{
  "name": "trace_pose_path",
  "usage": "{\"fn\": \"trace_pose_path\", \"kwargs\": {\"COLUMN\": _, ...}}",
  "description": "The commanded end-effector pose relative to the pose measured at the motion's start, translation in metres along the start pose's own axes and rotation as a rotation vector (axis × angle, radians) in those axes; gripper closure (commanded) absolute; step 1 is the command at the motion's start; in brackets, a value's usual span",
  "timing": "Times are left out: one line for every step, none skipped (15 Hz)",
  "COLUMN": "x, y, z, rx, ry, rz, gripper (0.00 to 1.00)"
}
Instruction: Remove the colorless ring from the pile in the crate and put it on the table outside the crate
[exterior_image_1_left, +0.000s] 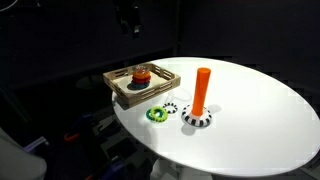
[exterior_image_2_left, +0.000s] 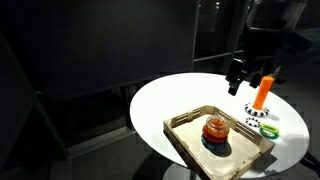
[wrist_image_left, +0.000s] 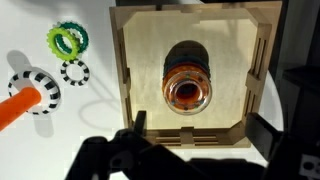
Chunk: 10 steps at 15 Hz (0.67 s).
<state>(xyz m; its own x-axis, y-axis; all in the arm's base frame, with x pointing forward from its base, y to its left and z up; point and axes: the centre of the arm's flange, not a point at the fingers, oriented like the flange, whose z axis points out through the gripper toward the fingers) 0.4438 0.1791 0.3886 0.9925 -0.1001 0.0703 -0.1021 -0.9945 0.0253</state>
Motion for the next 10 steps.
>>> {"fn": "trace_pose_path", "kwargs": {"x": 0.001, "y": 0.000, "z": 0.000, "rx": 0.001, "ry": 0.001, "rz": 0.000, "gripper": 0.00}}
{"fn": "trace_pose_path", "kwargs": {"x": 0.004, "y": 0.001, "z": 0.003, "rx": -0.018, "ry": -0.006, "rz": 0.005, "gripper": 0.00}}
{"fn": "trace_pose_path", "kwargs": {"x": 0.005, "y": 0.002, "z": 0.007, "rx": -0.018, "ry": -0.013, "rz": 0.003, "gripper": 0.00}}
{"fn": "trace_pose_path", "kwargs": {"x": 0.007, "y": 0.002, "z": 0.013, "rx": -0.016, "ry": -0.045, "rz": -0.009, "gripper": 0.00}}
{"fn": "trace_pose_path", "kwargs": {"x": 0.010, "y": 0.003, "z": 0.019, "rx": -0.033, "ry": -0.051, "rz": -0.003, "gripper": 0.00}}
{"fn": "trace_pose_path", "kwargs": {"x": 0.011, "y": 0.004, "z": 0.025, "rx": -0.032, "ry": -0.066, "rz": -0.007, "gripper": 0.00}}
{"fn": "trace_pose_path", "kwargs": {"x": 0.014, "y": 0.004, "z": 0.033, "rx": -0.038, "ry": -0.075, "rz": -0.008, "gripper": 0.00}}
{"fn": "trace_pose_path", "kwargs": {"x": 0.015, "y": 0.005, "z": 0.039, "rx": -0.035, "ry": -0.079, "rz": -0.015, "gripper": 0.00}}
{"fn": "trace_pose_path", "kwargs": {"x": 0.016, "y": 0.005, "z": 0.047, "rx": -0.030, "ry": -0.081, "rz": -0.022, "gripper": 0.00}}
{"fn": "trace_pose_path", "kwargs": {"x": 0.016, "y": 0.004, "z": 0.053, "rx": -0.027, "ry": -0.085, "rz": -0.027, "gripper": 0.00}}
